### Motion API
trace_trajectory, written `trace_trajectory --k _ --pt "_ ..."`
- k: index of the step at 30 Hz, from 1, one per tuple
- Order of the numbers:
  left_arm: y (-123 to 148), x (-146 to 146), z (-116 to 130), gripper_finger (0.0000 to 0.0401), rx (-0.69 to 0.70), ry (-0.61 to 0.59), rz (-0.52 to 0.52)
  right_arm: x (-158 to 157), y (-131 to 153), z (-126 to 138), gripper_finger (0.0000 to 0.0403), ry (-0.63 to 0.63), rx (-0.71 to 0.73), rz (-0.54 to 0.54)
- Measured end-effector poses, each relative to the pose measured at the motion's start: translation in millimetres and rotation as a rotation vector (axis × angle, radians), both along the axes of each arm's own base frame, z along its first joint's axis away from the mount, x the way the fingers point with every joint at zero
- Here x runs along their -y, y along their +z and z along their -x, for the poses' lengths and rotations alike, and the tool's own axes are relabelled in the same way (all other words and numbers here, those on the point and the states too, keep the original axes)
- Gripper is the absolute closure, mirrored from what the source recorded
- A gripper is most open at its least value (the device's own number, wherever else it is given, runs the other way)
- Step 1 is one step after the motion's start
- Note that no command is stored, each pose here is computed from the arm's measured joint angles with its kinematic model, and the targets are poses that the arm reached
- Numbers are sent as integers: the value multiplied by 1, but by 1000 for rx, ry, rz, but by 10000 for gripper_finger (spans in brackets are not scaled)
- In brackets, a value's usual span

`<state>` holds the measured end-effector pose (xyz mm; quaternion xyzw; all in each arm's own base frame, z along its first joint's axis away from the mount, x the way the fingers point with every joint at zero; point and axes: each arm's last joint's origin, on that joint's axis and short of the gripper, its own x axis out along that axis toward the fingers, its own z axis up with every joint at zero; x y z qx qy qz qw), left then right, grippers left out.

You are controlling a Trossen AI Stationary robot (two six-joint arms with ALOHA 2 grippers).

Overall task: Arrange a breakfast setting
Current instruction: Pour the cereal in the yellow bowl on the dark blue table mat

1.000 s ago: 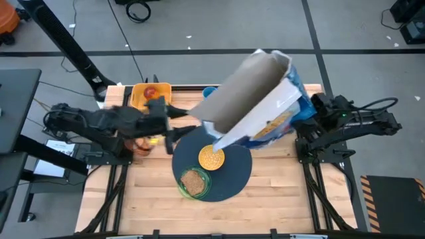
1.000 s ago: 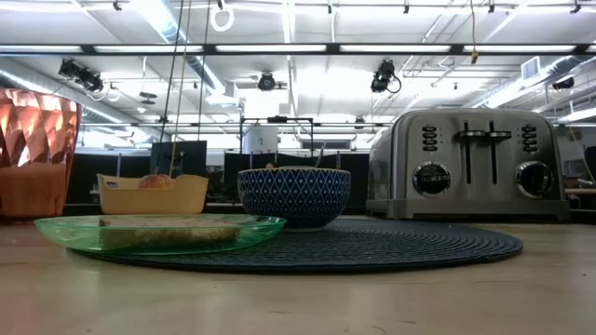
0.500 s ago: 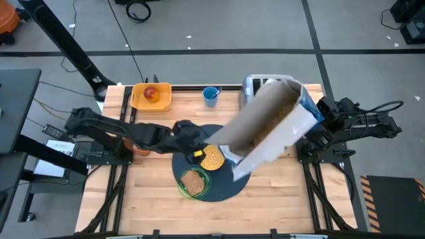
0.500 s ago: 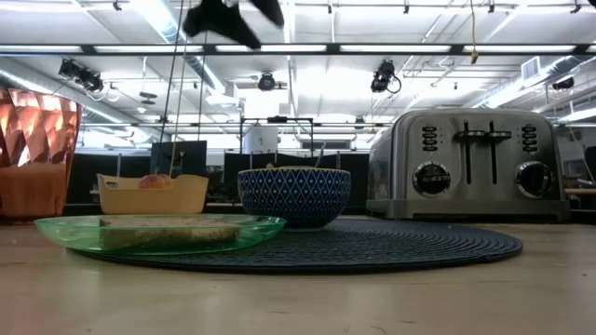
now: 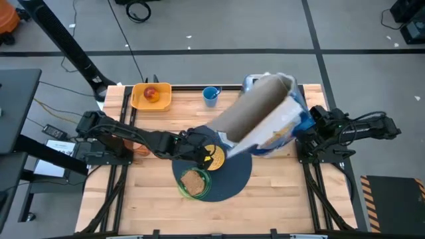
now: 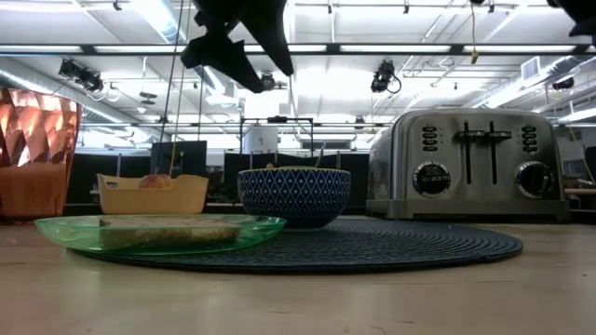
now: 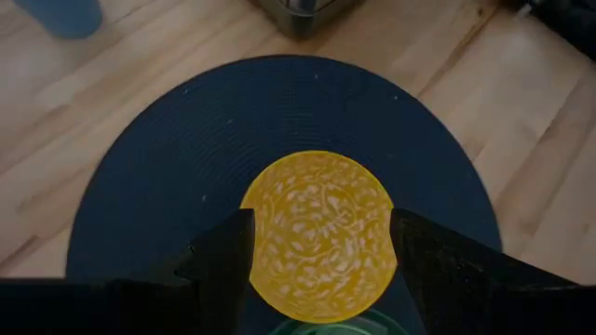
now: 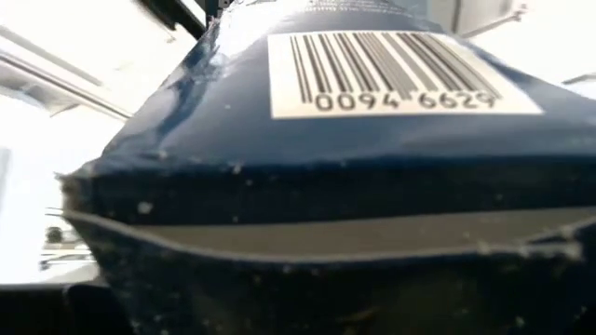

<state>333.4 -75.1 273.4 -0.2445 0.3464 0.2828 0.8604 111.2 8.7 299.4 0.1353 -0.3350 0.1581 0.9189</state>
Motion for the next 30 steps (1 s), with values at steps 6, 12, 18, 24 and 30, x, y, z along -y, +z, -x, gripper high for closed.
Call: trace_trajectory --k 6,12,18,24,30 --pt "-8 3 8 145 -83 69 22 1 -23 -3 107 -22 -50 -16" --pt "-38 -2 -3 145 -184 154 80 2 -36 -1 107 -42 -31 -20" --pt "-58 -6 -10 145 -252 168 100 3 -57 0 107 -54 -61 -31" --pt "-47 -8 -7 145 -224 148 99 4 -67 8 107 -26 -4 -81" --pt "0 -7 -1 145 -8 -4 54 4 -64 9 108 11 9 -114"
